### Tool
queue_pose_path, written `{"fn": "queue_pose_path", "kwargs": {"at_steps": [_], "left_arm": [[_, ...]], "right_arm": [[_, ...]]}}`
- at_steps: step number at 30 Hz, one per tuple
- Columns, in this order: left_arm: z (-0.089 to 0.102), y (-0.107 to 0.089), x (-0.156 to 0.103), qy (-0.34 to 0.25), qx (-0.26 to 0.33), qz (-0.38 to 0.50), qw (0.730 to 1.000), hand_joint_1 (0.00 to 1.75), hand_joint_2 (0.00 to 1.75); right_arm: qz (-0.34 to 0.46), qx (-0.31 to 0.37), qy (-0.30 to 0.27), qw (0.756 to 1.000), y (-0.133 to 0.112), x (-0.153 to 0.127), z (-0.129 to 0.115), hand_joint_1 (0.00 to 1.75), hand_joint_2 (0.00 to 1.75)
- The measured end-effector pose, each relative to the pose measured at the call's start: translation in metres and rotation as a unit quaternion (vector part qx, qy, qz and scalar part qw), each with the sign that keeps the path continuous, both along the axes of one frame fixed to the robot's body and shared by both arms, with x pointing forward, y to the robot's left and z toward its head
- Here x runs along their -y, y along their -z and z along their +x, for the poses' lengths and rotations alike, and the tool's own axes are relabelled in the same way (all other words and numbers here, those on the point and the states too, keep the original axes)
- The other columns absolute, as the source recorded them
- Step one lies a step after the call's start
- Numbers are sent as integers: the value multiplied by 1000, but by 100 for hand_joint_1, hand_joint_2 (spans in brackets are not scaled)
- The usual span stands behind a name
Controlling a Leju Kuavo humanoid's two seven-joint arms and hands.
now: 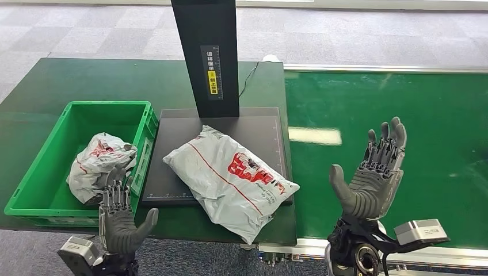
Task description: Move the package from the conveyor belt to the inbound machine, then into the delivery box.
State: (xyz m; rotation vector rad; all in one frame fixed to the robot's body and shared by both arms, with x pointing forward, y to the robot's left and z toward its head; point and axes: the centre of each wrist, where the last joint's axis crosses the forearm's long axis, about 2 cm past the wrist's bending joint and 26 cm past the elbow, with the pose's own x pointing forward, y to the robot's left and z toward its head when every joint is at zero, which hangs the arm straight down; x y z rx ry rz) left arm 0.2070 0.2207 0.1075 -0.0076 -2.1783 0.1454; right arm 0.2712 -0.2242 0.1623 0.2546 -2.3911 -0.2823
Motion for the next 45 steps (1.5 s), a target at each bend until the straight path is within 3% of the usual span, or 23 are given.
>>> {"fn": "queue_pose_path", "kwargs": {"at_steps": [6, 23, 29, 37, 45], "left_arm": [[-4, -11, -9, -15, 21, 4, 1000, 0, 175], [-1, -19, -9, -16, 36, 27, 999, 0, 175], [24, -12, 35, 95, 13, 95, 991, 0, 175], [43, 23, 103, 232, -88, 165, 955, 0, 175], [50, 40, 119, 271, -116, 193, 936, 0, 175]], "right_arm": [[4, 3, 13, 1000, -2, 5, -3, 0, 175], [5, 4, 27, 1000, -2, 11, -5, 0, 175], [13, 6, 31, 999, -5, 7, -5, 0, 175], [13, 13, 37, 999, -11, 6, 2, 0, 175], [13, 11, 39, 999, -11, 5, 6, 0, 175]]}}
